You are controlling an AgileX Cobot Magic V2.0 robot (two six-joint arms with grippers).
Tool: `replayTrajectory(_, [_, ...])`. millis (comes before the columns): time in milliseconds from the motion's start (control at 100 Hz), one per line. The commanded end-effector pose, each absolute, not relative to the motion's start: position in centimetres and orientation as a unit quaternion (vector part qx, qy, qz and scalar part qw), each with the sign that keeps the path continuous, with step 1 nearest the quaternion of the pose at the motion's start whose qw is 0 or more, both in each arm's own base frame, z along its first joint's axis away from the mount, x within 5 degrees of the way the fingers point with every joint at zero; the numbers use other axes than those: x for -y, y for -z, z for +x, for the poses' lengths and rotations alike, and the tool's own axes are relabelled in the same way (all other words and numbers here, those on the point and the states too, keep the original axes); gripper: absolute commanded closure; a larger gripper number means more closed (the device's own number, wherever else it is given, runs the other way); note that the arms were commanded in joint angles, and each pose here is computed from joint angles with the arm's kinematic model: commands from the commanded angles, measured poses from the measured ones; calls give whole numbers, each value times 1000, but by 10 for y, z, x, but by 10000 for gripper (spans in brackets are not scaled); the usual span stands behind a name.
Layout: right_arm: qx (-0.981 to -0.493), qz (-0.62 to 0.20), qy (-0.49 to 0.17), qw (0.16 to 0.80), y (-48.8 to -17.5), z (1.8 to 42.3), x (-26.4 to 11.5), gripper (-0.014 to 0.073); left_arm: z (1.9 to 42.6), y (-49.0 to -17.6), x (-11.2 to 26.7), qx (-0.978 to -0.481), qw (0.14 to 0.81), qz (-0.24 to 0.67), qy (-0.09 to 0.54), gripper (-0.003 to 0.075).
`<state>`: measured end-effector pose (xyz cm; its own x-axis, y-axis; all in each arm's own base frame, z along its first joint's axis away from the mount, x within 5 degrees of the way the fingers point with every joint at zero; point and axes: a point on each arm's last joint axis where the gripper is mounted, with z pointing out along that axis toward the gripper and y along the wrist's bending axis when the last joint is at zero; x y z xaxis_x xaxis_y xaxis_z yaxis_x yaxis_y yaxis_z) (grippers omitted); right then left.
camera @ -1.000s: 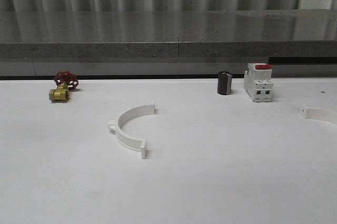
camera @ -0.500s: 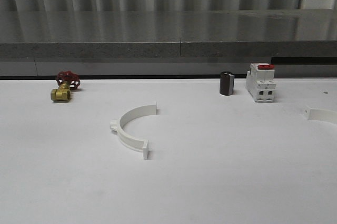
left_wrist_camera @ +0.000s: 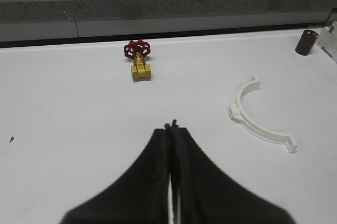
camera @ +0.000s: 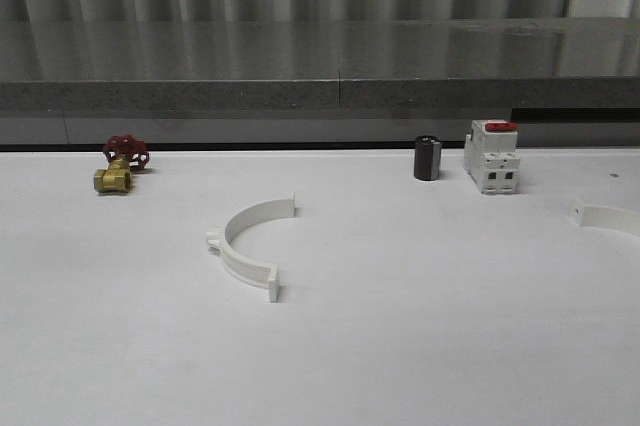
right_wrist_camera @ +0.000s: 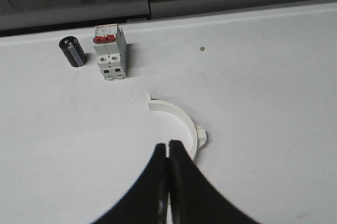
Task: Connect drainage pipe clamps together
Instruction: 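Move the right gripper to the second half-ring clamp and grasp it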
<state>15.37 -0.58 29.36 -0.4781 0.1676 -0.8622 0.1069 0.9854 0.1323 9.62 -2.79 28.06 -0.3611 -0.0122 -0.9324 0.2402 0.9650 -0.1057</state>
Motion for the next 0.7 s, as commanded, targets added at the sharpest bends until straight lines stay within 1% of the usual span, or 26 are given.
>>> replayTrajectory(0, [-844, 74, -21, 530, -306, 172, 8, 662, 98, -296, 28, -790, 598, 65, 119, 740])
replayTrajectory(130, [-868, 76, -20, 490, -290, 187, 9, 649, 98, -296, 28, -790, 598, 65, 119, 740])
replayTrajectory(200, [-881, 77, -19, 467, -282, 192, 9, 586, 98, -296, 28, -790, 598, 65, 119, 740])
replayTrajectory(270, [-889, 78, -19, 452, -277, 195, 10, 473, 98, -296, 28, -790, 598, 65, 119, 740])
replayTrajectory(320, [-891, 78, -19, 447, -275, 196, 10, 363, 98, -296, 28, -790, 598, 65, 119, 740])
replayTrajectory(370, [-890, 78, -19, 449, -275, 198, 10, 274, 98, -296, 28, -790, 598, 65, 119, 740])
replayTrajectory(440, [-887, 78, -19, 456, -276, 198, 10, 189, 98, -296, 28, -790, 598, 65, 119, 740])
replayTrajectory(490, [-883, 77, -19, 463, -277, 199, 10, 166, 98, -296, 28, -790, 598, 65, 119, 740])
replayTrajectory(610, [-868, 78, -21, 490, -282, 202, 10, 170, 98, -296, 28, -790, 598, 65, 119, 740])
replayTrajectory(690, [-862, 93, -31, 497, -284, 204, 10, 170, 98, -296, 28, -790, 598, 65, 119, 740])
